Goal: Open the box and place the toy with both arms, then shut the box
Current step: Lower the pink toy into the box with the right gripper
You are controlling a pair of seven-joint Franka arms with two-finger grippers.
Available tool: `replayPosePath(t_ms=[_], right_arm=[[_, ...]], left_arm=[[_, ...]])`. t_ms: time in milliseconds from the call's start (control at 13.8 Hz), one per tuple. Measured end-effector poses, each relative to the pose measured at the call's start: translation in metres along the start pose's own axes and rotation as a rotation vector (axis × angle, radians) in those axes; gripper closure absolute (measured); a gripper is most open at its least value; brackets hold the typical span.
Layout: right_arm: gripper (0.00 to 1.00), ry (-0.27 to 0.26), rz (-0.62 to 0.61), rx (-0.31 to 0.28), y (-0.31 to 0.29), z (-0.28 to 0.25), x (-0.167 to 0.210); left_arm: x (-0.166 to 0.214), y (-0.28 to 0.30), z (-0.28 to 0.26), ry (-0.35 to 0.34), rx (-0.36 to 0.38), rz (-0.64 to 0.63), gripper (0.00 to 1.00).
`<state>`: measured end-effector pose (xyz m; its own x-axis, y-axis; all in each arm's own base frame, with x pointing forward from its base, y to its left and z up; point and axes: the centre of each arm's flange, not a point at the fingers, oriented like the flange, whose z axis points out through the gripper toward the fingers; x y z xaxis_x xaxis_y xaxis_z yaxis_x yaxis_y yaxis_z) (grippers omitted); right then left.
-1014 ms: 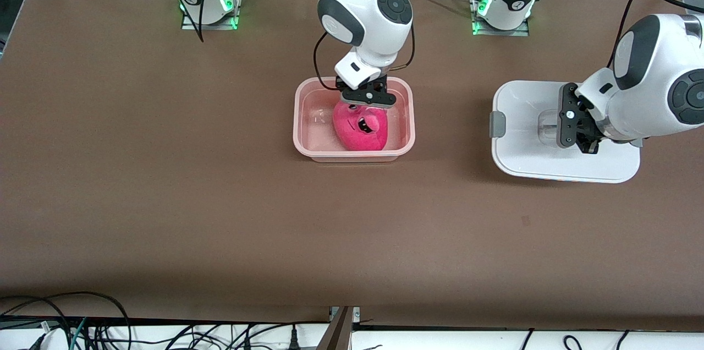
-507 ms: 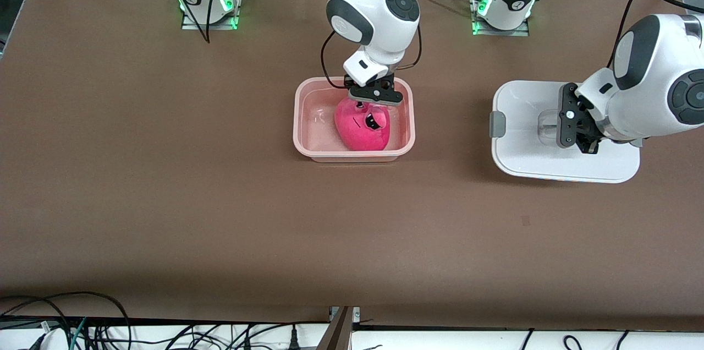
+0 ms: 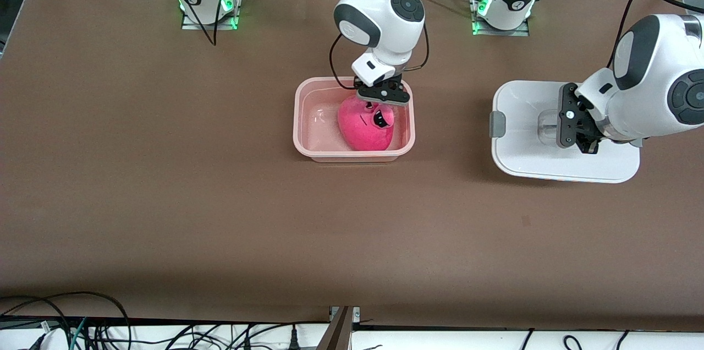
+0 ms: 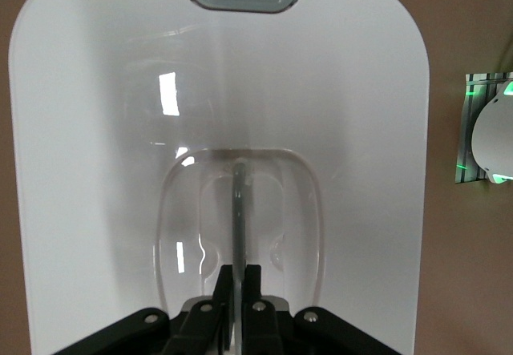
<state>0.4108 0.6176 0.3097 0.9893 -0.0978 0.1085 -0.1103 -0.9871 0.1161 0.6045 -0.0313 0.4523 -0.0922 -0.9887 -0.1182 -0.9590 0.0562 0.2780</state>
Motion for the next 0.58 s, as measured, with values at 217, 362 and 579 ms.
replayPosePath(t_ms=[217, 362, 579], right_arm=[[0.81, 0.003, 0.016, 0.013, -0.0075, 0.0059, -0.0079], [0.81, 0.007, 0.020, 0.018, -0.0074, 0.0056, -0.0062], [0.71, 0.013, 0.021, 0.040, -0.0108, 0.0089, -0.0056]], left_arm=[[0.0000, 0.0000, 0.0000, 0.000, 0.000, 0.000, 0.93], [0.0000, 0.0000, 0.0000, 0.000, 0.000, 0.000, 0.93], [0.0000, 0.0000, 0.0000, 0.000, 0.000, 0.000, 0.93]])
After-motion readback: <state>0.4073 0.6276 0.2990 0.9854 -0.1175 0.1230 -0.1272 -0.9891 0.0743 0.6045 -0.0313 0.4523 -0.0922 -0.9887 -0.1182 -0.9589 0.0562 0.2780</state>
